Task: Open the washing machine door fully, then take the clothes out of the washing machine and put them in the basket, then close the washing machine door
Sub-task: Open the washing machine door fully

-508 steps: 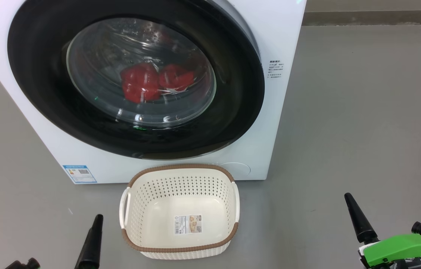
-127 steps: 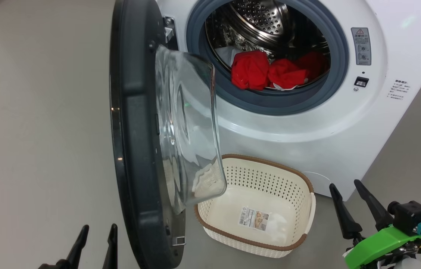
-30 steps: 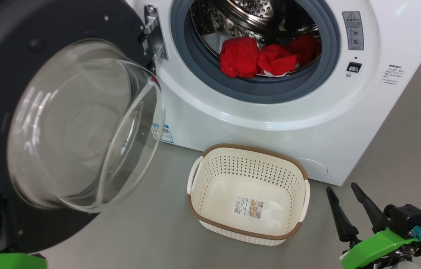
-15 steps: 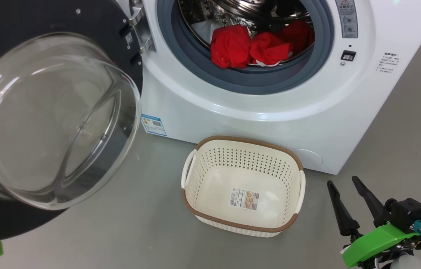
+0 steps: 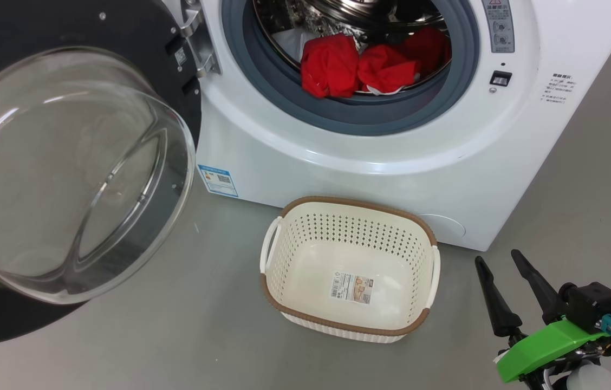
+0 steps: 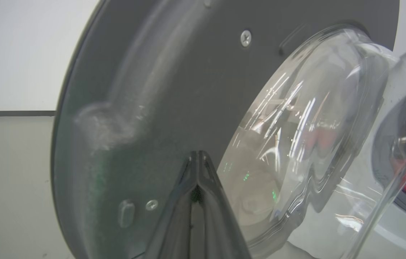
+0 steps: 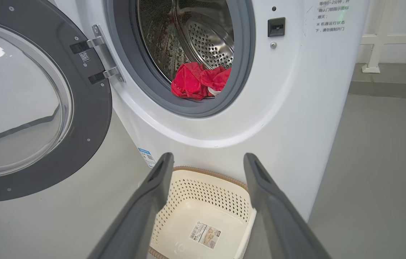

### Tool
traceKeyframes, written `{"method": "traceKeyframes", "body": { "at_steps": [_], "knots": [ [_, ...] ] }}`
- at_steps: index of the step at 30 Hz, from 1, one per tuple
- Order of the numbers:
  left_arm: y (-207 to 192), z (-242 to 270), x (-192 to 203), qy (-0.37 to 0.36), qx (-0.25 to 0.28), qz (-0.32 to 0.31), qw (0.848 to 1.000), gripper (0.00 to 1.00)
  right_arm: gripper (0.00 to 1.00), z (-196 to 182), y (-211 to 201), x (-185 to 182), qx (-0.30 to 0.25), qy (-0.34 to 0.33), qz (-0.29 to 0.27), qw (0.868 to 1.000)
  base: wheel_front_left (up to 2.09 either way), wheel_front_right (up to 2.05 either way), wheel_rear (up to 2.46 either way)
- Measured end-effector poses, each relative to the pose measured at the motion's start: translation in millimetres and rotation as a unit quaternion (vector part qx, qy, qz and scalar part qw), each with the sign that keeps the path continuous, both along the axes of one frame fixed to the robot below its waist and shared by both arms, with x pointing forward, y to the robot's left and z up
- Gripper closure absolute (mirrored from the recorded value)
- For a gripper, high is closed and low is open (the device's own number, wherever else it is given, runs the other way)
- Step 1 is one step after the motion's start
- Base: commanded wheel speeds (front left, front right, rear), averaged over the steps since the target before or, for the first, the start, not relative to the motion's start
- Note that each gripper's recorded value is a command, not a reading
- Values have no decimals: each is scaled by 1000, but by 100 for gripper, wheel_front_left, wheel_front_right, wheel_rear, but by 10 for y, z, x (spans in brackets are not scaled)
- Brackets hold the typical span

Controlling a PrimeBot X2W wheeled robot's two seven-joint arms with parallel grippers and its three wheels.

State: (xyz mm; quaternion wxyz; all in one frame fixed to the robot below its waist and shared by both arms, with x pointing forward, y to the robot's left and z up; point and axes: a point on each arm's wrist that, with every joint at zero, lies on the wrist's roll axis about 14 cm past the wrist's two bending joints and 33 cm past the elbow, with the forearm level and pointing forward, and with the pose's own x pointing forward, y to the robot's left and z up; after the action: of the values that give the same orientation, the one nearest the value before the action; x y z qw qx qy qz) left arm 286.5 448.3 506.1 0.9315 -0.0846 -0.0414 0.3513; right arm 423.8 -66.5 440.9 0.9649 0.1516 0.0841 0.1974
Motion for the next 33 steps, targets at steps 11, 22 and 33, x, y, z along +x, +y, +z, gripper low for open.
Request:
{"method": "traceKeyframes", "body": {
  "at_steps": [11,22,33],
  "knots": [
    [-193,-20,26,-16,-9,-13,1000,55,0,30,2,-1,1,-4,-1,1000,0,0,0],
    [-782,-122,106,-12,-12,-95,995,0,0,98,-65,-5,3,-12,-12,1000,0,0,0],
    [-1449,-86,423,-15,-1,-215,976,0,0,160,-403,-38,9,-20,-65,998,0,0,0]
  ]
}}
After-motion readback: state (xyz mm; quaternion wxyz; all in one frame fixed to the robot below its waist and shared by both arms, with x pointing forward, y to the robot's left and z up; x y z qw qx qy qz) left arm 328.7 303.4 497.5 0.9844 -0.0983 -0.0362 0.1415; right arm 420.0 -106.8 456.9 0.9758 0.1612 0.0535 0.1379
